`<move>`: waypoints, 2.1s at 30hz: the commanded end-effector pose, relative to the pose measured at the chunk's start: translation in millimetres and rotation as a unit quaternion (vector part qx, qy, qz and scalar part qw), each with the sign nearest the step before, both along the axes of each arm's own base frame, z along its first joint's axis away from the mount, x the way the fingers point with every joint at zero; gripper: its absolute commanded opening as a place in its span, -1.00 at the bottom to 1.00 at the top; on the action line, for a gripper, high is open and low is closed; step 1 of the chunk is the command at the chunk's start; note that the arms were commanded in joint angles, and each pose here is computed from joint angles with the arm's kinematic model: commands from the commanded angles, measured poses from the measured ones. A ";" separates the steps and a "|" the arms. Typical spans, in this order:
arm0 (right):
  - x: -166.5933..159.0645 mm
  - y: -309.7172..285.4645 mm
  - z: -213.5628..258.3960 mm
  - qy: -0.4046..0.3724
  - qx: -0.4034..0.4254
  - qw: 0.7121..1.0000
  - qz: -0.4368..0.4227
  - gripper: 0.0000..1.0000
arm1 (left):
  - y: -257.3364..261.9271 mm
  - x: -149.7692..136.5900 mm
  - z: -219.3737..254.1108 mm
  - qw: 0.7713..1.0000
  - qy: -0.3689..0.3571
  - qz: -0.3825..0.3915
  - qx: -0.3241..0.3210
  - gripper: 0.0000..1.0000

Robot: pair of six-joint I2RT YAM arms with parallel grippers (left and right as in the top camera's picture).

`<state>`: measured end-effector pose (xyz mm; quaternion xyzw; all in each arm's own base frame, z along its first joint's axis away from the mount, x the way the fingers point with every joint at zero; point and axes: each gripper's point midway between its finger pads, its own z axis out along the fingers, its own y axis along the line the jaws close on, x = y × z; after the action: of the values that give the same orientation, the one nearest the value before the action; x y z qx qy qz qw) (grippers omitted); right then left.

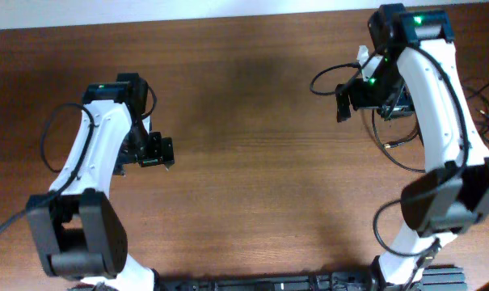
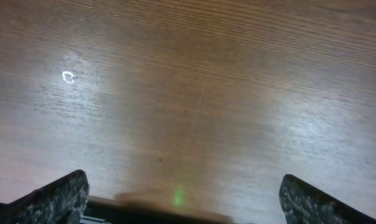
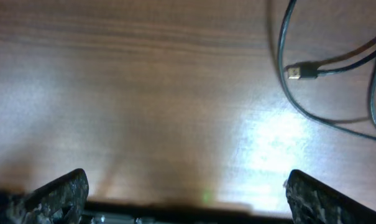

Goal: Untangle cables

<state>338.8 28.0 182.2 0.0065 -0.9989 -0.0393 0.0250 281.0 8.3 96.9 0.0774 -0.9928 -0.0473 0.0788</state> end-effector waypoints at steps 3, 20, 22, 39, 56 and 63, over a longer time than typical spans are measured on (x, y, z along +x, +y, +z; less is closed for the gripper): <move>-16.3 -5.8 28.4 -0.097 -0.007 0.995 -0.008 0.97 | -2.4 -3.7 29.9 0.995 -0.103 0.004 -0.008 0.98; -112.7 -22.1 91.6 -0.438 -0.025 0.898 -0.026 0.97 | -7.4 -44.7 127.6 0.868 -0.495 -0.022 -0.026 0.98; -113.3 -22.1 89.4 -0.433 -0.025 0.901 -0.025 0.97 | -7.4 -44.7 127.3 0.868 -0.495 -0.022 -0.026 0.98; -86.2 -21.2 45.9 -0.343 -0.031 0.939 -0.021 0.97 | -7.4 -44.7 127.3 0.868 -0.495 -0.022 -0.026 0.98; -98.0 -24.9 73.9 -0.755 -0.013 0.656 -0.013 0.97 | -7.4 -44.6 127.3 0.868 -0.495 -0.022 -0.026 0.98; -100.5 -26.0 55.7 -0.803 -0.018 0.596 -0.013 0.97 | -7.3 -44.7 127.3 0.868 -0.495 -0.022 -0.026 0.98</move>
<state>237.2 2.8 250.3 0.0204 -0.6166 -0.0053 -0.7870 236.5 2.5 224.1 0.0778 -0.9039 0.0217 -0.4201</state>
